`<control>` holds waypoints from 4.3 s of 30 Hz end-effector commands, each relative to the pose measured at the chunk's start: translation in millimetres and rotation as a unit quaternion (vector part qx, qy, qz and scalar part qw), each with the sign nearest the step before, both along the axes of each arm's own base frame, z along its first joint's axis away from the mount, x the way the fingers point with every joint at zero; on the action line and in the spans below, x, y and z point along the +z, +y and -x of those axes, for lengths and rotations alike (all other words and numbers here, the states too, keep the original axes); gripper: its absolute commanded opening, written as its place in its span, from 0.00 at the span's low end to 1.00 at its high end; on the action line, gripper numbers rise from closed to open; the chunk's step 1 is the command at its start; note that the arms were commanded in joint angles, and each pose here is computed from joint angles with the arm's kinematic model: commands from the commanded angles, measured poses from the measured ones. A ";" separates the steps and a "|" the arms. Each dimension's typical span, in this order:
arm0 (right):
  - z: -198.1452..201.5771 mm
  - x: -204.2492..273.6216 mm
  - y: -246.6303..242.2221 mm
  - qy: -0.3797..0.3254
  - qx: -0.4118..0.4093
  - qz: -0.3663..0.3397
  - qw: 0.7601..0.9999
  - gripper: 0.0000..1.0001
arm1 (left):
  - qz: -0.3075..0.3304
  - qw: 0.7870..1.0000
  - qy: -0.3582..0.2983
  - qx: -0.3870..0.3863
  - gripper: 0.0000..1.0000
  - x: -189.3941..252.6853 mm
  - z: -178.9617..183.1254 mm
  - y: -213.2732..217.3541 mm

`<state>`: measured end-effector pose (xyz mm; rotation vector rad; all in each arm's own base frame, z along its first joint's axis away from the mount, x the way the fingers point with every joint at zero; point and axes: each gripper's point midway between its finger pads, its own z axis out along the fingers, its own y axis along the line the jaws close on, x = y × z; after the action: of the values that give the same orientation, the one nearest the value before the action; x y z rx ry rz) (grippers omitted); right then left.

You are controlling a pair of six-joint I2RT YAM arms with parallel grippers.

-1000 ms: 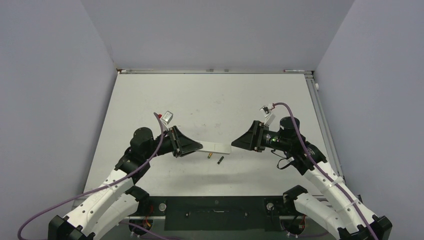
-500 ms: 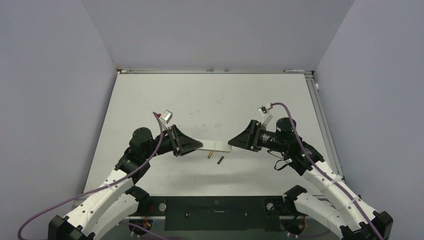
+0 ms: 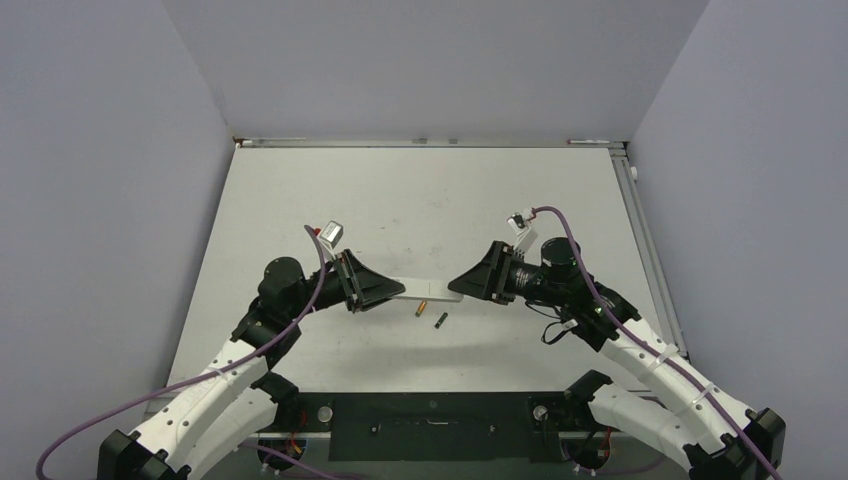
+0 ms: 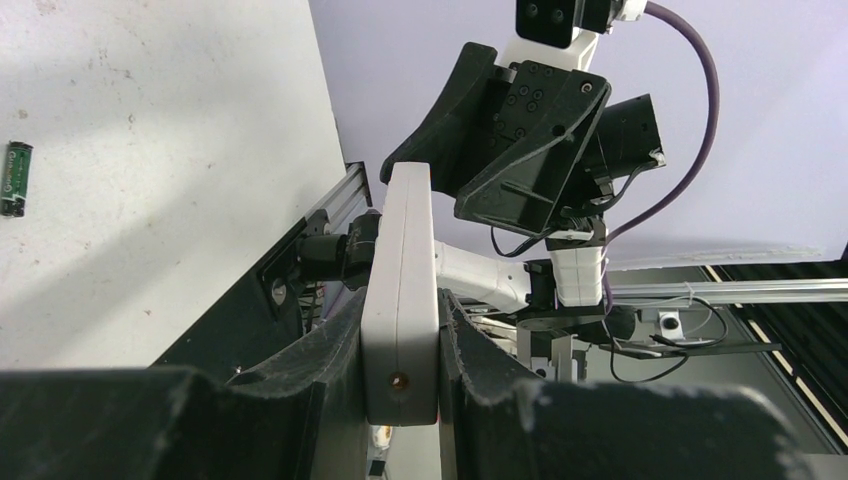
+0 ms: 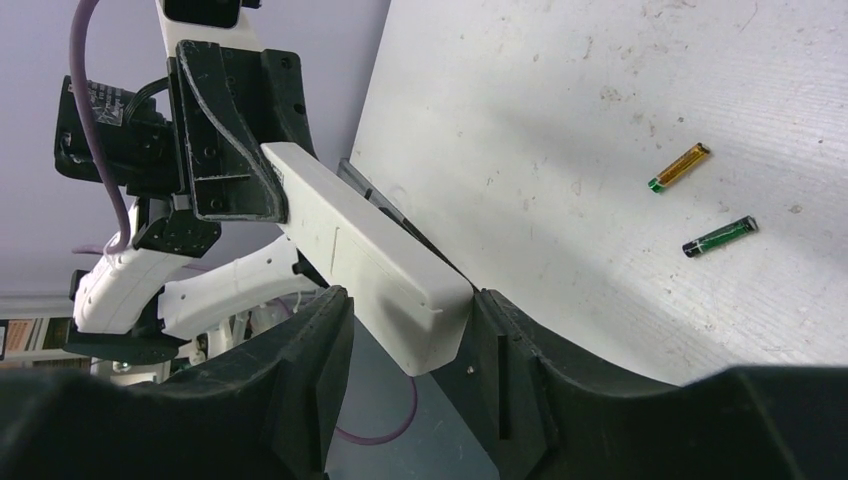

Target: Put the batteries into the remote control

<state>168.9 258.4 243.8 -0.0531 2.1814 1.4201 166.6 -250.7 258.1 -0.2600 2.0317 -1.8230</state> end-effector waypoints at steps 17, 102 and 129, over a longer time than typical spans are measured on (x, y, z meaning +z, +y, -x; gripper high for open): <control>-0.6 10.0 8.8 -0.018 -0.001 -0.027 0.999 0.13 | 0.043 0.998 -0.037 -0.017 0.00 25.0 7.1 -0.9; 3.2 17.4 -18.5 -0.038 -0.043 0.026 0.998 0.35 | 0.022 0.998 -0.044 -0.031 0.00 22.9 -2.6 0.5; 5.2 22.6 -5.3 -0.026 -0.019 -0.005 0.999 0.11 | 0.040 0.998 -0.038 -0.032 0.00 23.5 -3.3 -0.6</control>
<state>168.2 249.3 253.9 -0.0119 2.1704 1.3394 170.1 -250.7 266.9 -0.2053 2.0123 -1.9004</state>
